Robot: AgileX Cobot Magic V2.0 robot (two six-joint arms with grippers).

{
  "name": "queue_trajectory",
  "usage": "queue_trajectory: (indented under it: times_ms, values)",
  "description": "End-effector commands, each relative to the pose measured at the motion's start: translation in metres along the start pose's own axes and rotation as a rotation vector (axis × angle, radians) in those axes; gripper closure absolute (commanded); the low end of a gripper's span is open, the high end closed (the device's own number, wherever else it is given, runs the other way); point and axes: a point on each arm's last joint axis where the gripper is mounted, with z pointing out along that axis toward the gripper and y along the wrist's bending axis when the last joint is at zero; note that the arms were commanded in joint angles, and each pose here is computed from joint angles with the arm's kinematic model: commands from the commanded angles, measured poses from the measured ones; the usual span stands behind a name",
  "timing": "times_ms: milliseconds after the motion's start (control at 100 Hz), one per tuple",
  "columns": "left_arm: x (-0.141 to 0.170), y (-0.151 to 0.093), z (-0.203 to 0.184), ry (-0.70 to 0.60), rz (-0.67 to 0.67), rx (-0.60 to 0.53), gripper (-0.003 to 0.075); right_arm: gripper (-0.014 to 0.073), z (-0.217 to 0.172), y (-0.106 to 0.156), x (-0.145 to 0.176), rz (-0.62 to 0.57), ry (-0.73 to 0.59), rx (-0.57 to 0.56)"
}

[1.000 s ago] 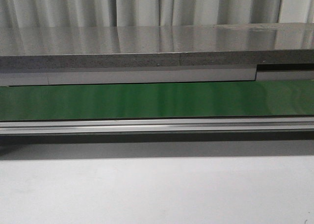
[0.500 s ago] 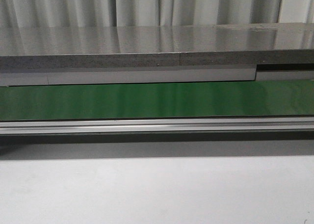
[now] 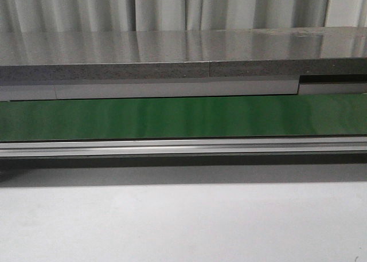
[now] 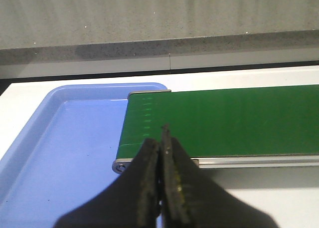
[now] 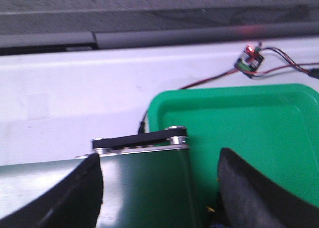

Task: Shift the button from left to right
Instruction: 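Lift the button off the belt and lower it into the green tray, then open the right gripper and raise it away from the button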

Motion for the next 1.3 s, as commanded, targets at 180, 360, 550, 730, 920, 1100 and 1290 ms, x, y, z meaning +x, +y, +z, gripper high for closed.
queue_trajectory:
  times_ms: [180,360,550,730,920,1100,1290]
  values:
    - [-0.014,0.002,-0.002,-0.089,-0.017,-0.014,0.0739,0.0095,-0.083,0.044,0.009,-0.067,-0.297,-0.122]
    - [-0.014,0.002,-0.002,-0.089,-0.017,-0.014,0.0739,0.0095,-0.117,0.054,0.048,-0.095,-0.382,-0.184]
    - [-0.014,0.002,-0.002,-0.089,-0.017,-0.014,0.0739,0.0095,-0.146,0.049,0.096,-0.096,-0.469,-0.206]
    - [-0.014,0.002,-0.002,-0.089,-0.017,-0.014,0.0739,0.0095,-0.165,0.040,0.144,-0.091,-0.521,-0.207]
    - [-0.014,0.002,-0.002,-0.089,-0.017,-0.014,0.0739,0.0095,-0.180,0.032,0.184,-0.087,-0.560,-0.209]
    - [-0.014,0.002,-0.002,-0.089,-0.017,-0.014,0.0739,0.0168,-0.188,0.029,0.201,-0.083,-0.604,-0.210]
    - [-0.014,0.002,-0.002,-0.089,-0.017,-0.014,0.0739,0.0403,-0.187,0.029,0.202,-0.083,-0.600,-0.210]
